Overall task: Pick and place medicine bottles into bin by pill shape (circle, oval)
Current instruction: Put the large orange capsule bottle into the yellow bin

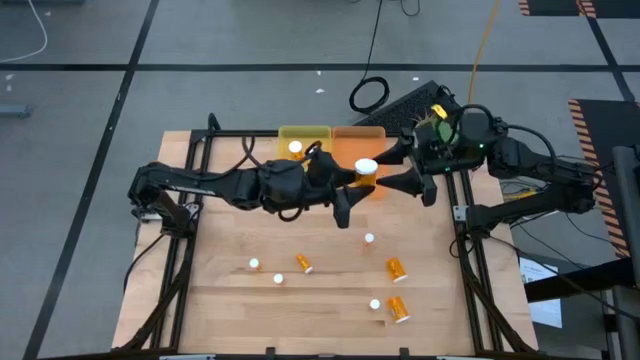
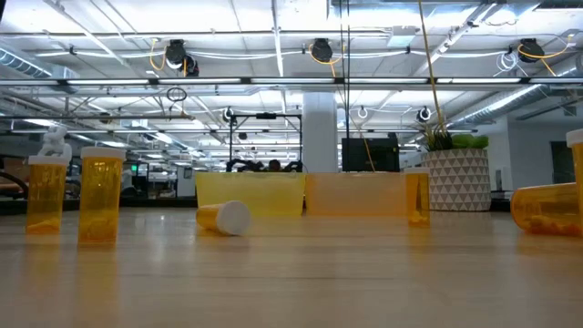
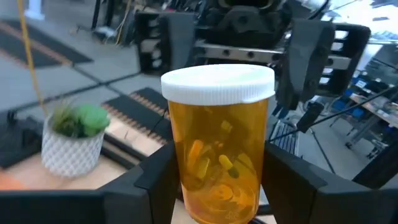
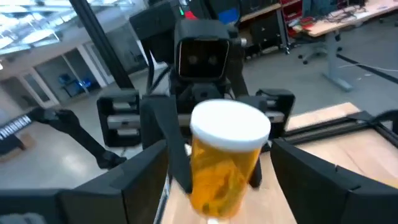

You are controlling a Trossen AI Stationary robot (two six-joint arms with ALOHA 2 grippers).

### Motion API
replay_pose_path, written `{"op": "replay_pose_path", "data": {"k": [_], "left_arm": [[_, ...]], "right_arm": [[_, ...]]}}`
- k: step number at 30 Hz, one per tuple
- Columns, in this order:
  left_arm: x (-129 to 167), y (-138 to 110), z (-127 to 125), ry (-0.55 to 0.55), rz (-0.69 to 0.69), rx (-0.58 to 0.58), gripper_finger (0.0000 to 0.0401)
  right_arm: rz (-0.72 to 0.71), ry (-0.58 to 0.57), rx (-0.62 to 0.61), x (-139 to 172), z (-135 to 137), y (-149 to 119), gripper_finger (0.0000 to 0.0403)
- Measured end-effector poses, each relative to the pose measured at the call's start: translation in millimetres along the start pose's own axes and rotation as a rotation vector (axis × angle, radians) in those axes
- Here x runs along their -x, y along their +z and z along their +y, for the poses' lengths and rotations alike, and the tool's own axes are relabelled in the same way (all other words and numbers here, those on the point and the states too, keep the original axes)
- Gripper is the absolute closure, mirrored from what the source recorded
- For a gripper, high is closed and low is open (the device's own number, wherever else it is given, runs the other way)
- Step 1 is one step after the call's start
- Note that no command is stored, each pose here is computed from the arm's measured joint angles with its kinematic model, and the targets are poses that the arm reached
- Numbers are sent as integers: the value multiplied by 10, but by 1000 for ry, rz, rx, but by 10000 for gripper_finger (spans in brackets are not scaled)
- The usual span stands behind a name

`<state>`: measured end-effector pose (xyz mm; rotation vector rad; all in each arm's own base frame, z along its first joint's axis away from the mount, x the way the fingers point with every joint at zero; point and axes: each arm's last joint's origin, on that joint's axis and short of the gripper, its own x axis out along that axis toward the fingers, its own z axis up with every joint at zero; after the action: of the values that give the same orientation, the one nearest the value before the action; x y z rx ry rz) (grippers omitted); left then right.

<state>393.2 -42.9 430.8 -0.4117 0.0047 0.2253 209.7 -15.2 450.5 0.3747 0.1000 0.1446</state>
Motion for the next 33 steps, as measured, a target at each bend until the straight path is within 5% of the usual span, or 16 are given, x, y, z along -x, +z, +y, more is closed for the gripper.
{"op": "replay_pose_path", "data": {"k": [26,33], "left_arm": [[-24,57,28,-87,-7,-5,197],[-20,8,34,-65,36,35,138]], "right_arm": [[23,68,-67,-225,64,-67,214],[37,76,-68,-229,63,-78,208]]}}
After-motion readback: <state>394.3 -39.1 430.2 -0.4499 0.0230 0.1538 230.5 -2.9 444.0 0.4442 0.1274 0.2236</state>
